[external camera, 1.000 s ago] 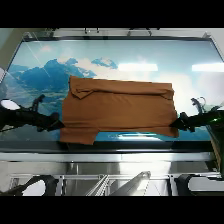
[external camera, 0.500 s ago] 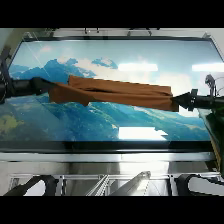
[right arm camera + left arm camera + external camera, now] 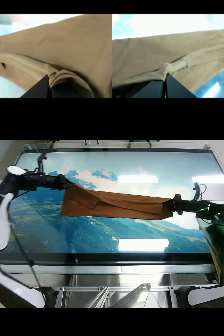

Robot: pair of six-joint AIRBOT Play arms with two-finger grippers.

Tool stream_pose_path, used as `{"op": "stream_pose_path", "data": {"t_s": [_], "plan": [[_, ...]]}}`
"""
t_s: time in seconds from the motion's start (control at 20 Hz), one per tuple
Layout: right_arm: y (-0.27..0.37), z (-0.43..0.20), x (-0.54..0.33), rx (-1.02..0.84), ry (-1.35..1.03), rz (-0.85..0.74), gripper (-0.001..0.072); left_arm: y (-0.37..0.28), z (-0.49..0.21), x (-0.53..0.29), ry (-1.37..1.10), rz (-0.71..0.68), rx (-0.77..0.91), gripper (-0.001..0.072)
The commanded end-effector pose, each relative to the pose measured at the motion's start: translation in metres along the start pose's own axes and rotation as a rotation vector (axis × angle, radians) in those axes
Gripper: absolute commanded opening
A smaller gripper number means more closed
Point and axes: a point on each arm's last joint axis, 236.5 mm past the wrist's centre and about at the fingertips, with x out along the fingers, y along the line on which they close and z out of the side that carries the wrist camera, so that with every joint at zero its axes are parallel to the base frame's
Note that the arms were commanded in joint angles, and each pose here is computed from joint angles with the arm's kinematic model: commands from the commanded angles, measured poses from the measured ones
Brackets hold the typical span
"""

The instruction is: Fold the shirts.

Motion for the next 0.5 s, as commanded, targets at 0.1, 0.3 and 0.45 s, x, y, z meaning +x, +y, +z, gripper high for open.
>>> {"op": "stream_pose_path", "data": {"t_s": [0.1, 0.3, 0.45], "plan": [[-0.022, 0.004, 0.000, -0.029, 0.033, -0.039, 0.0261, 0.015, 0.026, 0.033, -0.009, -0.034, 0.053, 0.0340], [-0.014, 0.036, -0.052, -0.126, 0.029, -0.059, 0.0540, 0.014, 0.037, 0.008, -0.045, -0.015, 0.049, 0.0718], [-0.054, 0.053, -0.071, -0.093, 0.023, -0.226, 0.0694, 0.016, 0.048, -0.033, -0.082, 0.004, 0.030, 0.0716]]}}
